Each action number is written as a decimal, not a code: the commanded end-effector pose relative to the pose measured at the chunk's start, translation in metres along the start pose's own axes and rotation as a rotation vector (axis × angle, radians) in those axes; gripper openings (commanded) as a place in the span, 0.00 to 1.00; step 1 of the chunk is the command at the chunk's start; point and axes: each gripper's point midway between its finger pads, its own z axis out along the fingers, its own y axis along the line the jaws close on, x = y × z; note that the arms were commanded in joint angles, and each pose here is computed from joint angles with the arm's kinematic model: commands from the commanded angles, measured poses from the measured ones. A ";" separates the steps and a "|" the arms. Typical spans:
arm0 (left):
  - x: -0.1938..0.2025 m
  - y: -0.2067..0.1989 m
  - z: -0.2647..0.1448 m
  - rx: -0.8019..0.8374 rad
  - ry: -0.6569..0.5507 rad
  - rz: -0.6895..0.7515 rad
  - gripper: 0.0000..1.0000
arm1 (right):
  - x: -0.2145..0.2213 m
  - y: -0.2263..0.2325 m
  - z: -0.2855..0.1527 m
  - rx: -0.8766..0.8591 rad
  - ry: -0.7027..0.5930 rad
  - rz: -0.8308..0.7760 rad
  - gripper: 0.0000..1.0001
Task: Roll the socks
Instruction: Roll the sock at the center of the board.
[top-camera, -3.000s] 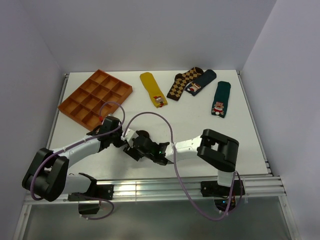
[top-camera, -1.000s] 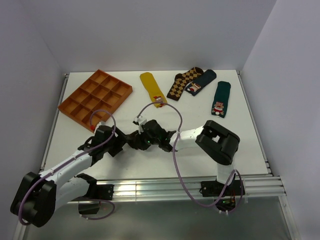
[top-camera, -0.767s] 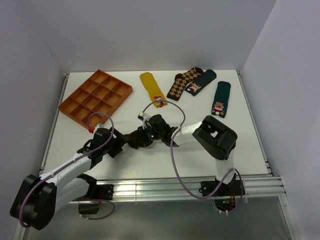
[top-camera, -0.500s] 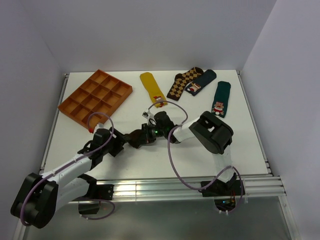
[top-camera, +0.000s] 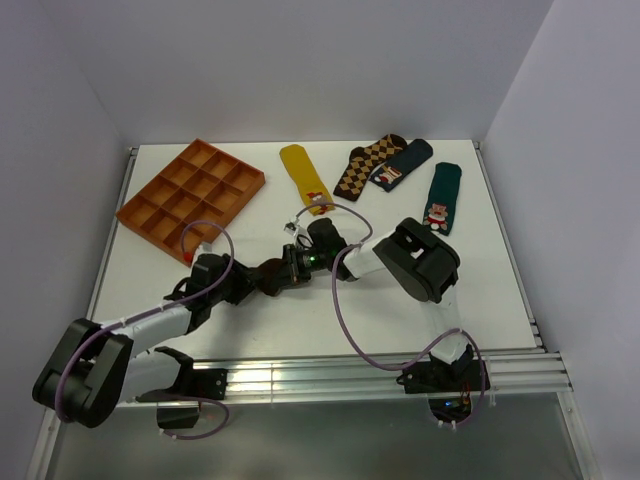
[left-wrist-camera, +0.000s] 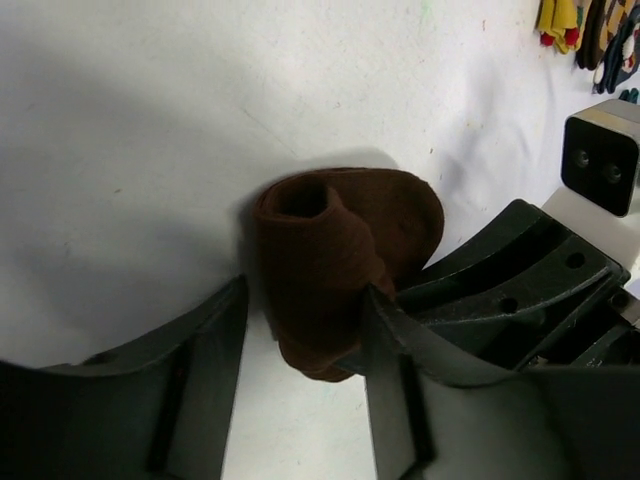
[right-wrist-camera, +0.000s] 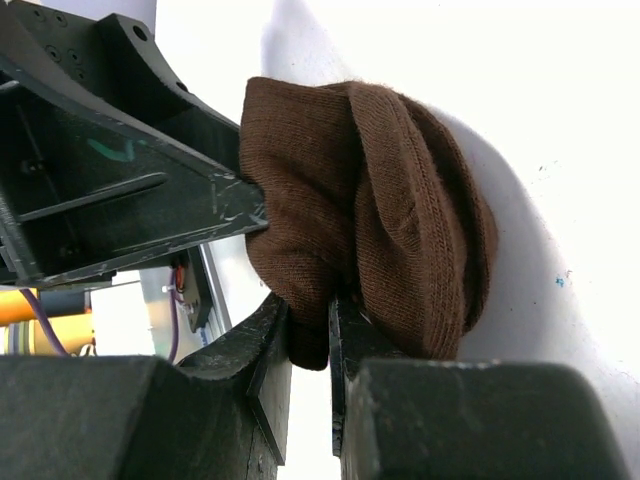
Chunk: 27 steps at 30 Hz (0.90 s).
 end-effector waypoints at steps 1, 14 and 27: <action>0.004 0.020 0.004 -0.061 0.010 0.010 0.50 | 0.035 -0.044 0.002 0.146 0.088 0.120 0.01; 0.011 0.046 0.009 -0.212 0.057 0.027 0.01 | 0.003 -0.022 -0.020 0.243 -0.037 -0.102 0.44; -0.002 0.034 0.002 -0.269 0.032 0.115 0.00 | -0.035 0.030 -0.046 0.492 -0.267 -0.470 0.57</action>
